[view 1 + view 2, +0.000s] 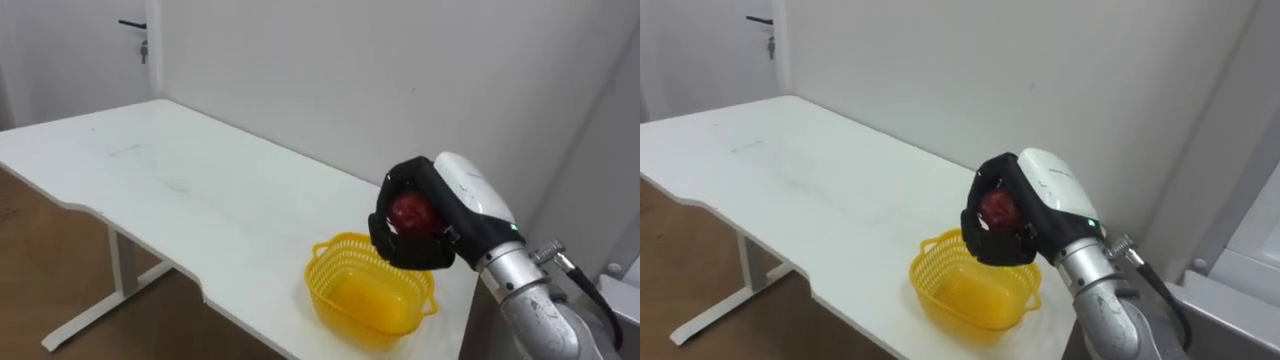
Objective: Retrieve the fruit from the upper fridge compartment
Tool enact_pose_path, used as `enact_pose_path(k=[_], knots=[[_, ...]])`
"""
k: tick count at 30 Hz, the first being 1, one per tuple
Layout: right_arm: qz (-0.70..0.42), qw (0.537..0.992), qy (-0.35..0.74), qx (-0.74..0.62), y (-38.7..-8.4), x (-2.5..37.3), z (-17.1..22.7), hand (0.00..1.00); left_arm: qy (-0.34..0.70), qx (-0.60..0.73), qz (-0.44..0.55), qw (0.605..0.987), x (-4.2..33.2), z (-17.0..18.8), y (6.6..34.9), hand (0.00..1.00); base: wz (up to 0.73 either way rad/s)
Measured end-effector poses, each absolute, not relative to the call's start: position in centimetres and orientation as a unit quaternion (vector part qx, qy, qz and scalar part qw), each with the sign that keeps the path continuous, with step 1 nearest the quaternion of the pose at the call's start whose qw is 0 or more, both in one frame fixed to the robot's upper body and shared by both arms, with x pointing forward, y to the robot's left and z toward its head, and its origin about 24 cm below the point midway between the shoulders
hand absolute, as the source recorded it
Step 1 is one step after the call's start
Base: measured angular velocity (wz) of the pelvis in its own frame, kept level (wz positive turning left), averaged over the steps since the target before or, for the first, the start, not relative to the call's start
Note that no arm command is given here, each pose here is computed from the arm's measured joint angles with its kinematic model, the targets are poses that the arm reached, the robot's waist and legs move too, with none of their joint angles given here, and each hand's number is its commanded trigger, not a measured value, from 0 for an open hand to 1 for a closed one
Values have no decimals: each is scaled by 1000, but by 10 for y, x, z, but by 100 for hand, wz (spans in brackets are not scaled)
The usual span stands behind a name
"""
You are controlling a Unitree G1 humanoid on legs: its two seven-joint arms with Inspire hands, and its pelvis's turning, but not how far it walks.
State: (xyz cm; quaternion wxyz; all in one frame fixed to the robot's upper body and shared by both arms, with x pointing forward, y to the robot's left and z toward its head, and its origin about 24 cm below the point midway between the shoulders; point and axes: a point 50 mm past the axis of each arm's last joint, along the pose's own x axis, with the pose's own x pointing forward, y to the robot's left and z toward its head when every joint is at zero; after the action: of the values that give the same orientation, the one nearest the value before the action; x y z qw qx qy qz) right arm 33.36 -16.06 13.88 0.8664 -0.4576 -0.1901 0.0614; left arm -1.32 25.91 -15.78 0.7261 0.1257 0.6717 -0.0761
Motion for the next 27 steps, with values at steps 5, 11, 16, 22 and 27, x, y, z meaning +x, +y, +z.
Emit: enact_pose_path(k=[5,11,16,22,27], knots=[[77,866,-150,-471,-162,337,119,100,674,124,-71,725,-15,-157,261,0,0],[89,864,-121,-480,-163,338,104,100,679,124,-65,721,-19,-156,264,0,9],[88,870,-118,-471,-163,342,106,0,688,128,-59,712,-23,-155,269,0,7],[96,869,-119,-471,-158,342,105,0,689,134,-54,710,-23,-154,273,0,3],[87,881,-122,-449,-158,342,105,0,690,140,-51,708,-23,-153,277,0,6]])
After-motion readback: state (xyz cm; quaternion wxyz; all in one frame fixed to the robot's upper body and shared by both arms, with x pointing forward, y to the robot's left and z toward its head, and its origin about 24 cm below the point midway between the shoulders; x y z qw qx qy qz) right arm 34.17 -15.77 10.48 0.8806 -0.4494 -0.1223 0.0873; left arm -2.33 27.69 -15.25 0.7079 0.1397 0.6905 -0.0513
